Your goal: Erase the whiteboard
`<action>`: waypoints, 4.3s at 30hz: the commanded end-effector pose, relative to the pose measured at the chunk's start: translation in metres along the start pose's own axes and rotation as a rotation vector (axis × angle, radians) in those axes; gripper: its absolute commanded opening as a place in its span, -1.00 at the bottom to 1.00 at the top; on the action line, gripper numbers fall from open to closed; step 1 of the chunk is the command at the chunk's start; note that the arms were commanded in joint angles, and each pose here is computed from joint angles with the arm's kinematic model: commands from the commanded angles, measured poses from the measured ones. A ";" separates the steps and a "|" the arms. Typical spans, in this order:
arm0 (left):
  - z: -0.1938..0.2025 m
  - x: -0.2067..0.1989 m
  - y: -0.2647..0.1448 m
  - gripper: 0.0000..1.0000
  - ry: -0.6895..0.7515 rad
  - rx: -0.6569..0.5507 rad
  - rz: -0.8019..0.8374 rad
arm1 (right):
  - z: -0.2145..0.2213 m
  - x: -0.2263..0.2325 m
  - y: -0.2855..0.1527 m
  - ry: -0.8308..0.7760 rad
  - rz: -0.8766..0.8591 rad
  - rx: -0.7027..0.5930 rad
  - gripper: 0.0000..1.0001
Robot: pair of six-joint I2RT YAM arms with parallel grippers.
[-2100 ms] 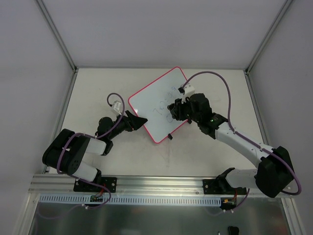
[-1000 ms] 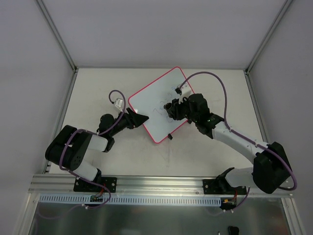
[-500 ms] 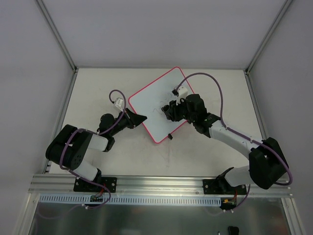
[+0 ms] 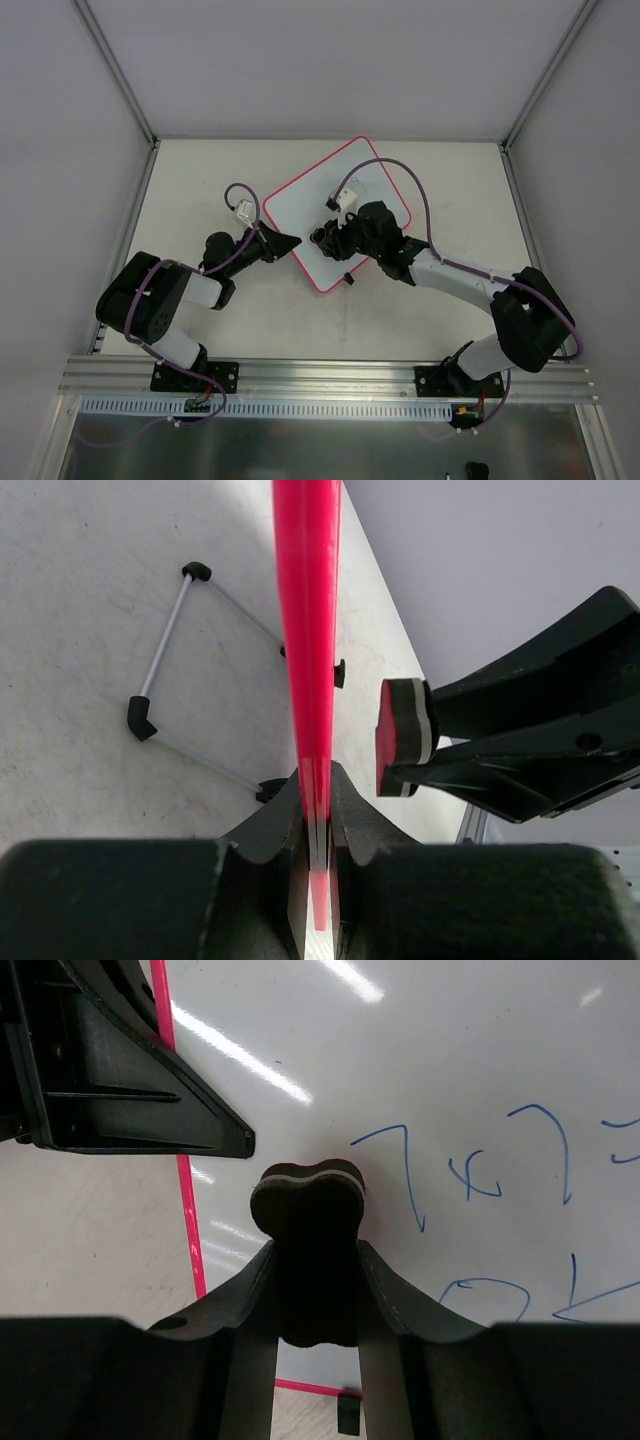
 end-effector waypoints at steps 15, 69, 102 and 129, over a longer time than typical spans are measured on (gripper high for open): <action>-0.038 -0.047 -0.004 -1.00 0.254 -0.207 0.232 | -0.035 0.002 0.042 -0.121 0.079 -0.084 -1.00; -0.033 -0.043 -0.004 -1.00 0.271 -0.184 0.230 | -0.003 -0.123 0.020 0.090 0.324 0.043 -1.00; -0.034 -0.045 -0.006 -1.00 0.271 -0.190 0.234 | 0.041 -0.082 0.009 0.247 0.362 0.029 -1.00; -0.033 -0.043 -0.007 -1.00 0.282 -0.192 0.228 | 0.125 -0.190 -0.054 0.729 0.832 0.024 -1.00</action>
Point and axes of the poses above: each gripper's point midway between its finger pads, its own y axis out along the fingers, its own x axis along the line the jaws close on, z = x × y, the point moved 3 cm from there along -y, back along the fingers, and after that the axes turned 2 degrees about -y, right-handed, at the moved point
